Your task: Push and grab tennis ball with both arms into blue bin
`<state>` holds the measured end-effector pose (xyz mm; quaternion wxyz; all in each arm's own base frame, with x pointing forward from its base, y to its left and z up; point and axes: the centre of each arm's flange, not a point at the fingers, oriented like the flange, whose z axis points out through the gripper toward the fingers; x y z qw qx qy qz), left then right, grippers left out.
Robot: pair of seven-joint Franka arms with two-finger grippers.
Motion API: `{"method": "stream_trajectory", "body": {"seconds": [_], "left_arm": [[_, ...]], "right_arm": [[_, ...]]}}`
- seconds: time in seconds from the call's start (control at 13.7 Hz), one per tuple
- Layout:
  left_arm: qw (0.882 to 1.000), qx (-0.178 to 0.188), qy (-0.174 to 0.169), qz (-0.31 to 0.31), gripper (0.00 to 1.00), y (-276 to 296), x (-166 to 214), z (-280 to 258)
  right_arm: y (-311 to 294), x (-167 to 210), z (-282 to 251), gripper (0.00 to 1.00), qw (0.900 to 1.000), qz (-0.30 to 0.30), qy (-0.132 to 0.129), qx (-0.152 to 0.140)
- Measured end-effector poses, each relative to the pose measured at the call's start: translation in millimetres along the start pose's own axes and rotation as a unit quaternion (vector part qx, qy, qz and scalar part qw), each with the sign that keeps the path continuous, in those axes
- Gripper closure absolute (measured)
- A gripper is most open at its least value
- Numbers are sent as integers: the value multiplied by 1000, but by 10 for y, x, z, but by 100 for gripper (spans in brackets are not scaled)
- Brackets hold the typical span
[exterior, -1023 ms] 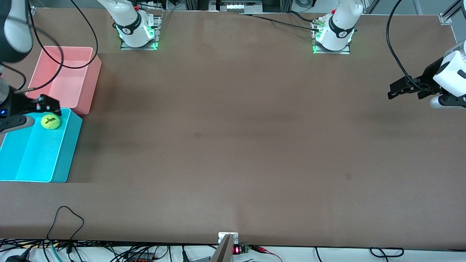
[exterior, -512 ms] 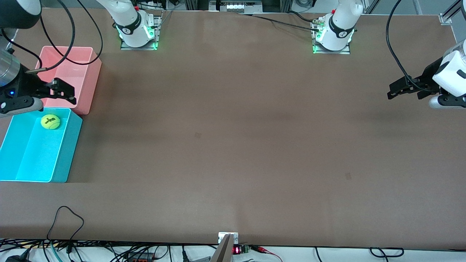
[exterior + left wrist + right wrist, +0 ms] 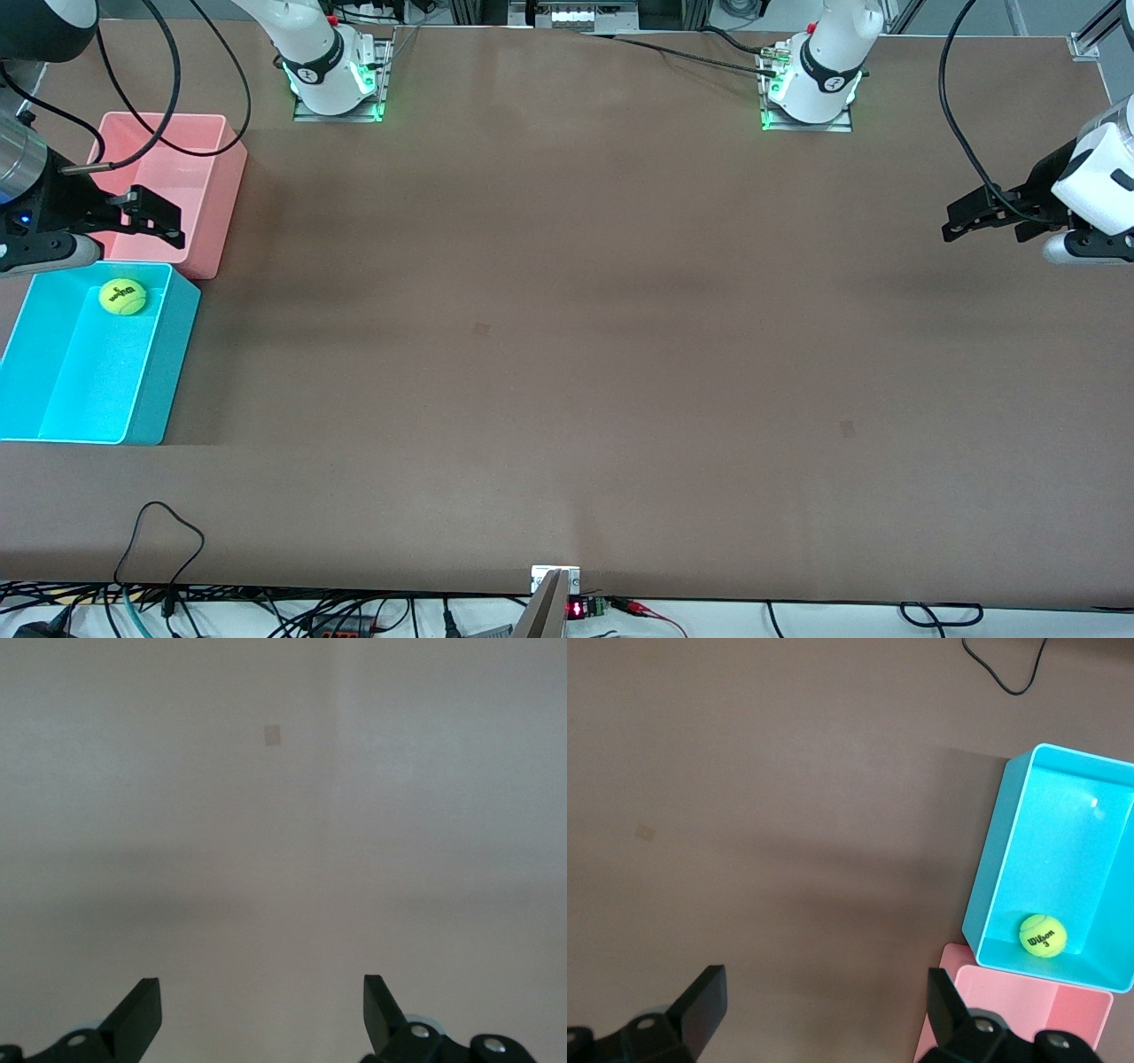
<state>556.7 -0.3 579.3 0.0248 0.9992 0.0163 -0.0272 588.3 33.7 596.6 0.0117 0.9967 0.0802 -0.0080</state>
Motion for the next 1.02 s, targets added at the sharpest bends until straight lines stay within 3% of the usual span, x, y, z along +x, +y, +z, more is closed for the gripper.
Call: {"method": "stream_trajectory", "body": {"seconds": [1.02], "left_arm": [[1000,0,1,0,0,-7,-5,-13]], "right_arm": [[119,-1,97,0,1000,22,-16,8]]}}
